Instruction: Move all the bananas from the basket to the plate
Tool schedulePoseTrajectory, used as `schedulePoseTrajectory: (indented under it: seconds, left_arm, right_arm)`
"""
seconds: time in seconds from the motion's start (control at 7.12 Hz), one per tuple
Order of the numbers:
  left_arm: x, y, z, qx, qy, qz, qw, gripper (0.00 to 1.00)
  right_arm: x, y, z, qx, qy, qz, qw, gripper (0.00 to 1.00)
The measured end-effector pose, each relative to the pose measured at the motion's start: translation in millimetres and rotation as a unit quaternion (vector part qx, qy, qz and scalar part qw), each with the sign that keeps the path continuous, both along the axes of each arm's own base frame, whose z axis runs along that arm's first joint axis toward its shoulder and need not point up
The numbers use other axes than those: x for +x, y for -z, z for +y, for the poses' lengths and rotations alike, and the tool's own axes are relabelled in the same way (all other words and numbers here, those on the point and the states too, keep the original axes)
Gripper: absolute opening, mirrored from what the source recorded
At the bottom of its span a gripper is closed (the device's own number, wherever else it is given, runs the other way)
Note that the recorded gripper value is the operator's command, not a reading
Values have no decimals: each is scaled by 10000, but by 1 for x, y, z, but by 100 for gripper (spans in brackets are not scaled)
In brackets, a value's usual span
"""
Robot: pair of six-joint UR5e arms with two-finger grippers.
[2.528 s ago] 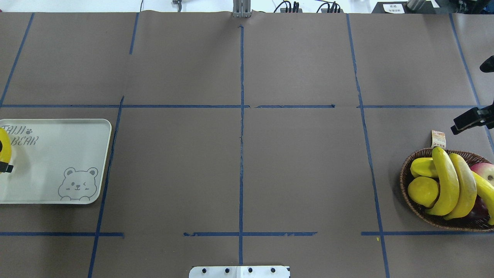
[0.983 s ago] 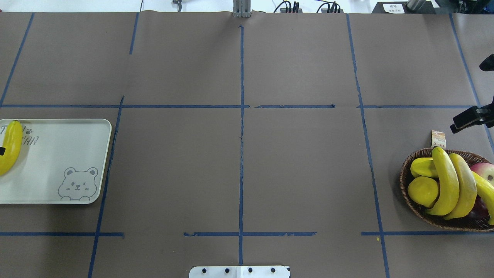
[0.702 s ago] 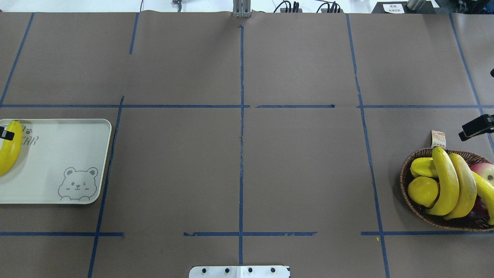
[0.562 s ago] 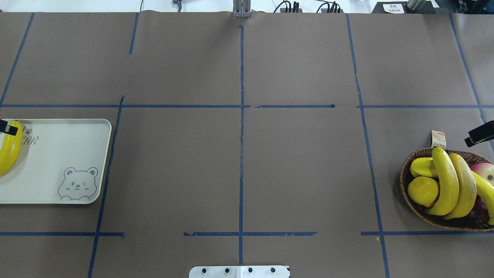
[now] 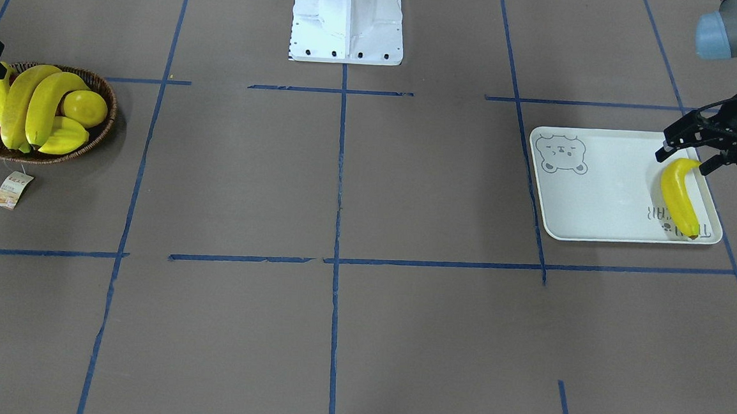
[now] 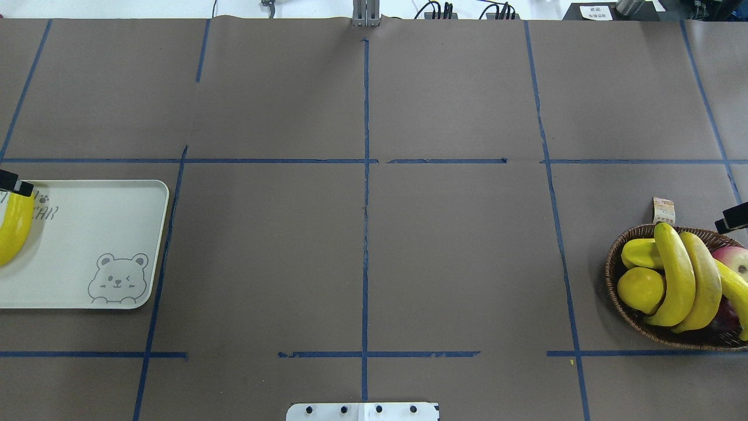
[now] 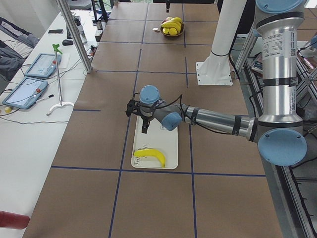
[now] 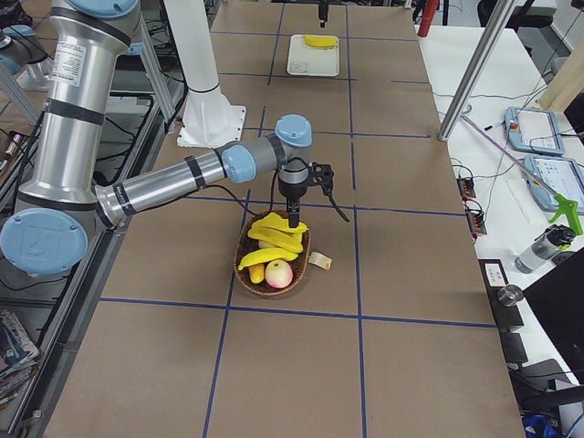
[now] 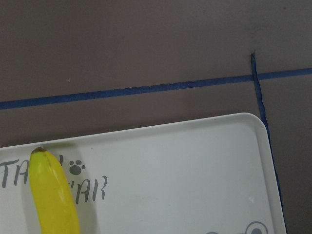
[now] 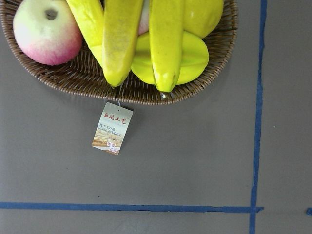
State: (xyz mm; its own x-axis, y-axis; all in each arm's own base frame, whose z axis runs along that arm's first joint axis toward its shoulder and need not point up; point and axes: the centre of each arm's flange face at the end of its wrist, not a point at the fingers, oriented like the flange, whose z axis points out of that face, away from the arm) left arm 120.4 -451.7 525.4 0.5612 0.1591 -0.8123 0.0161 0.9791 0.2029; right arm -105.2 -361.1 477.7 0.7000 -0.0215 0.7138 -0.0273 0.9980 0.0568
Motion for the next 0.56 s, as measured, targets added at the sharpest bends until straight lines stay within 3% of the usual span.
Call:
schedulePoseTrajectory:
  seconds: [0.28,0.56]
  left_arm:
    - [0,0,0,3,0,1,10000,100]
    - [2,-2,0,-18,-18,-12,10000,100]
  right_arm:
    - [-54,2,15,-161,-442,194,9987,99]
    - [-93,-1,30,-258,-628,412,9968,93]
